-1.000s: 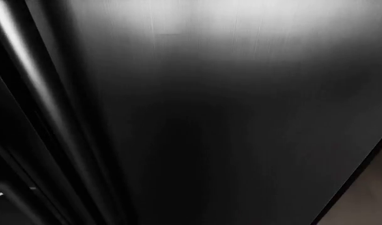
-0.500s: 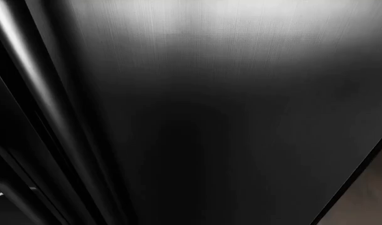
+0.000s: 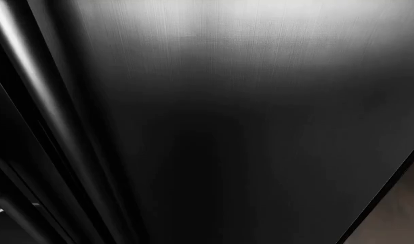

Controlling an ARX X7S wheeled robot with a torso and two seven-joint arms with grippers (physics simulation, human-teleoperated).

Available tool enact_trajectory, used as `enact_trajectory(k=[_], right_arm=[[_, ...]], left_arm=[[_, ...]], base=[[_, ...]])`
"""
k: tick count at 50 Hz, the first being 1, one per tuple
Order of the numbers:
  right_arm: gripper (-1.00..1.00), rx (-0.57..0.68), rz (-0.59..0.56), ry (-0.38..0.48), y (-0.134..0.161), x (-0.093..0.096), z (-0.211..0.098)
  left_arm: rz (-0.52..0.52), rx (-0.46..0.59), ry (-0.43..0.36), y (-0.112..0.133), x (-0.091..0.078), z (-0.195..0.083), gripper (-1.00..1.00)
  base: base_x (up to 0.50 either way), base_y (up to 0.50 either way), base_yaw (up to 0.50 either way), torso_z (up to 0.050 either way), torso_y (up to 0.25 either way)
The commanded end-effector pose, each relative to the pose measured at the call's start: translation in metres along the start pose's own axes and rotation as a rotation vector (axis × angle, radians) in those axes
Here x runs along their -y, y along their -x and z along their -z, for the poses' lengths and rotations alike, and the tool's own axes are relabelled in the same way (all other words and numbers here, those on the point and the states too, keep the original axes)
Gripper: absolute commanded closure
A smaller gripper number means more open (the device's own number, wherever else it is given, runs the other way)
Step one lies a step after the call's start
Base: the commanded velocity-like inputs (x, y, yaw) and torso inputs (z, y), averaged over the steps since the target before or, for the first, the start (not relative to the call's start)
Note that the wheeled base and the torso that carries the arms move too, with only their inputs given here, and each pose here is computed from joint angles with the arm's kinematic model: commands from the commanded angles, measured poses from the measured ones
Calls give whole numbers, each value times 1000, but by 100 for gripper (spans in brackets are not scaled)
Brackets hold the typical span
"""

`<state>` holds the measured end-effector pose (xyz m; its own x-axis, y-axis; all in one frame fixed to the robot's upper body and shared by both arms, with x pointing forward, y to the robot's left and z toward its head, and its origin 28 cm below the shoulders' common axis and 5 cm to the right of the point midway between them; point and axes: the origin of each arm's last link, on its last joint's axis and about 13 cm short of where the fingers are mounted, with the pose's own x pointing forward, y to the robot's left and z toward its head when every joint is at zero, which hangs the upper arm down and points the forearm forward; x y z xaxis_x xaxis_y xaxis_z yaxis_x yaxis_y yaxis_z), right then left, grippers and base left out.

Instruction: Close the microwave door

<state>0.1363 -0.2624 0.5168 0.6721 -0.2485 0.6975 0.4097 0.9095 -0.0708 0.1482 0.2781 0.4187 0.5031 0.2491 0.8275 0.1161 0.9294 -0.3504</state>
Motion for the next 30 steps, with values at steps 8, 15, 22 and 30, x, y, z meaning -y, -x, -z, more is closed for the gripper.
enact_trajectory(k=[8, 15, 22, 30], right_arm=[[-100, -80, 15, -29, -8, 10, 7], [-100, -72, -21, -37, -8, 14, 10], [-100, -13, -62, -78, -7, 21, 9], [-100, -152, -25, -87, -10, 23, 14]], left_arm=[[1, 0, -1, 1, 0, 0, -100], [3, -2, -1, 1, 1, 0, -100], [5, -3, -2, 2, 1, 0, -100], [5, -3, -4, 2, 1, 2, -100]], base=[[0, 0, 0, 0, 0], [0, 0, 0, 0, 0], [0, 0, 0, 0, 0], [0, 0, 0, 0, 0]])
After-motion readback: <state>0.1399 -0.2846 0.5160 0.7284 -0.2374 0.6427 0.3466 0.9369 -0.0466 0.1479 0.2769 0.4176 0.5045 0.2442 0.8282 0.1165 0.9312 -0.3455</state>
